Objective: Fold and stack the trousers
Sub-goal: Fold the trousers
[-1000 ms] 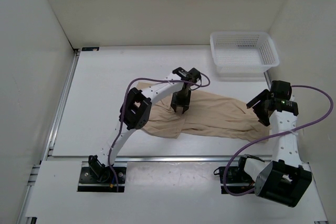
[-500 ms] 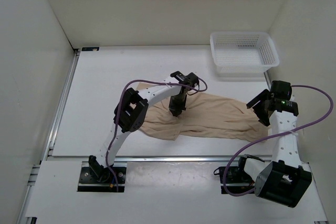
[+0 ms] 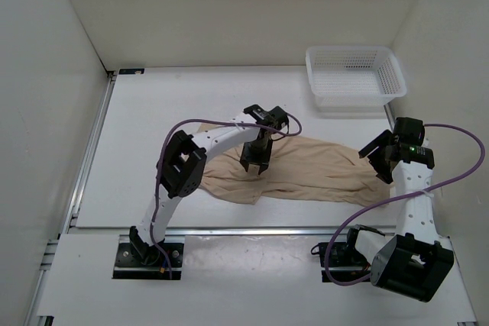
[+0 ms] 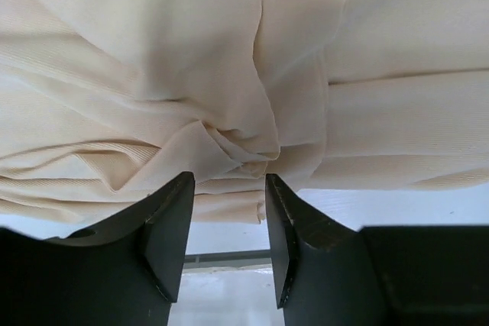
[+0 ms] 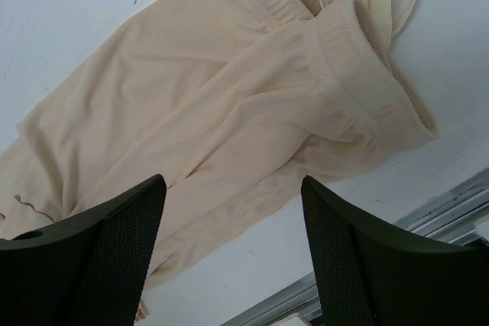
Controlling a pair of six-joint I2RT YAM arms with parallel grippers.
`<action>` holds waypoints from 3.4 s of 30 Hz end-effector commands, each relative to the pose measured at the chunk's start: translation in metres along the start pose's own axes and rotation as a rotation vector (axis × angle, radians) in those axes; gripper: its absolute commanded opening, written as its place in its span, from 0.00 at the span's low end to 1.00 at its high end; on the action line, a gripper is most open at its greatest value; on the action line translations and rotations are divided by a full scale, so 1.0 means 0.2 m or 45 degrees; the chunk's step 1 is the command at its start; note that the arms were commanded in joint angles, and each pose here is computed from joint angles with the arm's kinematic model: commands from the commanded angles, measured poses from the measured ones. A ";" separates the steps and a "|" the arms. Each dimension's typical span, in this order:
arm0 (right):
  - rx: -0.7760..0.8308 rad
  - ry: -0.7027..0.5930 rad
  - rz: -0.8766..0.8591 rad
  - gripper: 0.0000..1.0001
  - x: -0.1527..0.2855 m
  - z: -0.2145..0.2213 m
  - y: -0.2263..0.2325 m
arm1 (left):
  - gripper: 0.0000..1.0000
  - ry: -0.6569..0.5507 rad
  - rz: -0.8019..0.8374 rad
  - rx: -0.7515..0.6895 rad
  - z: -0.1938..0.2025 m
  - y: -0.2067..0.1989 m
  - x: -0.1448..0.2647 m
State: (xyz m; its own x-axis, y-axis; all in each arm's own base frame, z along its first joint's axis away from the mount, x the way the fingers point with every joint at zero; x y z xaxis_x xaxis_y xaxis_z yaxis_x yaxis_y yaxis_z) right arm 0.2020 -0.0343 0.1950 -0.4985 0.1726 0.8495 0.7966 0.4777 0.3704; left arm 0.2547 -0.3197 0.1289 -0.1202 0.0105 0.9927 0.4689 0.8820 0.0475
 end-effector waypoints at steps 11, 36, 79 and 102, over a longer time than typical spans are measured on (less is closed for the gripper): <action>0.032 0.006 0.010 0.76 -0.01 0.01 -0.01 | 0.23 -0.020 -0.074 -0.026 0.01 0.00 -0.05; 0.032 0.023 -0.024 0.76 -0.01 0.00 0.01 | 0.10 -0.151 0.047 0.012 0.21 0.05 0.38; 0.071 -0.018 -0.047 0.74 0.11 0.02 -0.03 | 0.57 -0.133 0.168 0.221 -0.25 -0.07 -0.06; 0.084 0.015 -0.063 0.74 0.09 0.03 -0.01 | 0.11 -0.231 0.063 0.235 -0.26 0.00 0.12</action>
State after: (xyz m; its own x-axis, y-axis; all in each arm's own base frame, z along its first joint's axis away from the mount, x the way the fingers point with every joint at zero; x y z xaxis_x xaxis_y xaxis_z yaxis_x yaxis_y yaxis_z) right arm 0.1847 -0.0284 0.2002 -0.5058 0.1457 0.8503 0.7696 0.5216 0.3684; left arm 0.2989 -0.3458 0.1030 -0.1819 0.0622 0.9813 0.3056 0.9522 -0.0037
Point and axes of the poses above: each gripper's point midway between its finger pads, its own x axis back along the fingers, its own y axis along the line the jaws close on, z = x × y, the point moved 7 cm from there along x, back along the fingers, and after that the axes turned 14 degrees about -x, right-handed, at the moved point
